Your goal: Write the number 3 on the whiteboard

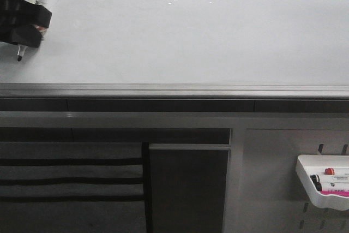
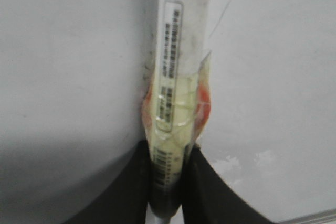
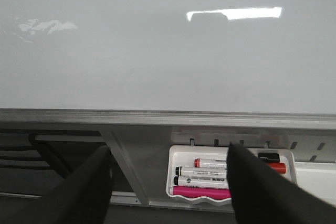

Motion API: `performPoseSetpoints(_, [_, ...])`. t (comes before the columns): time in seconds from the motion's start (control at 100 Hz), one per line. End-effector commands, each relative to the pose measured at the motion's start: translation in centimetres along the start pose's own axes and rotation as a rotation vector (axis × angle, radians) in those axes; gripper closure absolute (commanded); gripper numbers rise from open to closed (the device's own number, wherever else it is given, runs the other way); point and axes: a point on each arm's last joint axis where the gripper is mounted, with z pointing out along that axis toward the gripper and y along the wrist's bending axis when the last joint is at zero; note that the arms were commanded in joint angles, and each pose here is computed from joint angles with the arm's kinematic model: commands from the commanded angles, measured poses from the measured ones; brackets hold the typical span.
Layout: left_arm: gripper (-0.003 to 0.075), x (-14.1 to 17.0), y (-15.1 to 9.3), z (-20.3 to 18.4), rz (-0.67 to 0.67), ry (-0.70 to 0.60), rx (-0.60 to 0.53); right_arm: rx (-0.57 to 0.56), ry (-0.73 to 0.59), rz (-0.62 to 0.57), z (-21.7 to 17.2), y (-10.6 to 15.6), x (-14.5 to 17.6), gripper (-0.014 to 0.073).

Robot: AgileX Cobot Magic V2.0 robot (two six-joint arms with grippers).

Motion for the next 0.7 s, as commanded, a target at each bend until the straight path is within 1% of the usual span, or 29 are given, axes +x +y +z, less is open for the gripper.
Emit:
performPoseSetpoints(0.0, [0.0741, -2.6, 0.0, -2.3, -0.007, -0.122, 0.001, -0.017, -0.09, 0.019, -0.4, 0.2, -1.6, 0.0177])
performPoseSetpoints(0.08, [0.0741, -3.1, -0.2, -3.8, -0.002, -0.109, 0.015, -0.06, -0.07, 0.016, -0.1, 0.6, -1.5, 0.0177])
performPoseSetpoints(0.13, [0.0741, -3.4, -0.5, -4.9, 0.028, -0.088, 0.03, -0.098, -0.046, 0.014, 0.1, 0.9, -1.5, 0.0177])
performPoseSetpoints(0.25, [0.0741, -3.9, -1.6, -7.1, 0.182, 0.002, 0.089, -0.199, 0.027, -0.025, 0.8, 1.9, -2.1, 0.0177])
performPoseSetpoints(0.28, [0.0741, -3.9, -2.0, -7.6, 0.241, 0.04, 0.116, -0.234, 0.038, -0.052, 0.9, 2.2, -2.5, 0.0177])
performPoseSetpoints(0.32, [0.0741, -4.2, -2.6, -8.4, 0.284, 0.068, 0.146, -0.275, 0.071, -0.087, 1.3, 2.5, -2.8, 0.0177])
performPoseSetpoints(0.39, [0.0741, -4.4, -3.8, -9.6, 0.365, 0.14, 0.217, -0.364, 0.12, -0.151, 1.8, 3.3, -3.5, 0.0177])
performPoseSetpoints(0.42, [0.0741, -4.2, -4.5, -10.0, 0.413, 0.186, 0.258, -0.407, 0.135, -0.18, 1.9, 3.6, -3.9, 0.0177])
performPoseSetpoints(0.49, [0.0741, -4.2, -6.1, -11.1, 0.512, 0.246, 0.351, -0.51, 0.198, -0.227, 2.5, 4.3, -4.6, 0.0177])
performPoseSetpoints(0.52, [0.0741, -4.1, -6.8, -11.5, 0.552, 0.259, 0.389, -0.56, 0.235, -0.241, 2.8, 4.6, -4.7, 0.0177])
performPoseSetpoints(0.61, [0.0741, -3.8, -8.9, -12.8, 0.671, 0.289, 0.503, -0.697, 0.282, -0.28, 3.4, 5.6, -5.6, 0.0177])
performPoseSetpoints(0.69, [0.0741, -3.4, -10.6, -13.6, 0.745, 0.283, 0.576, -0.784, 0.314, -0.343, 4.2, 6.6, -6.1, 0.0177])
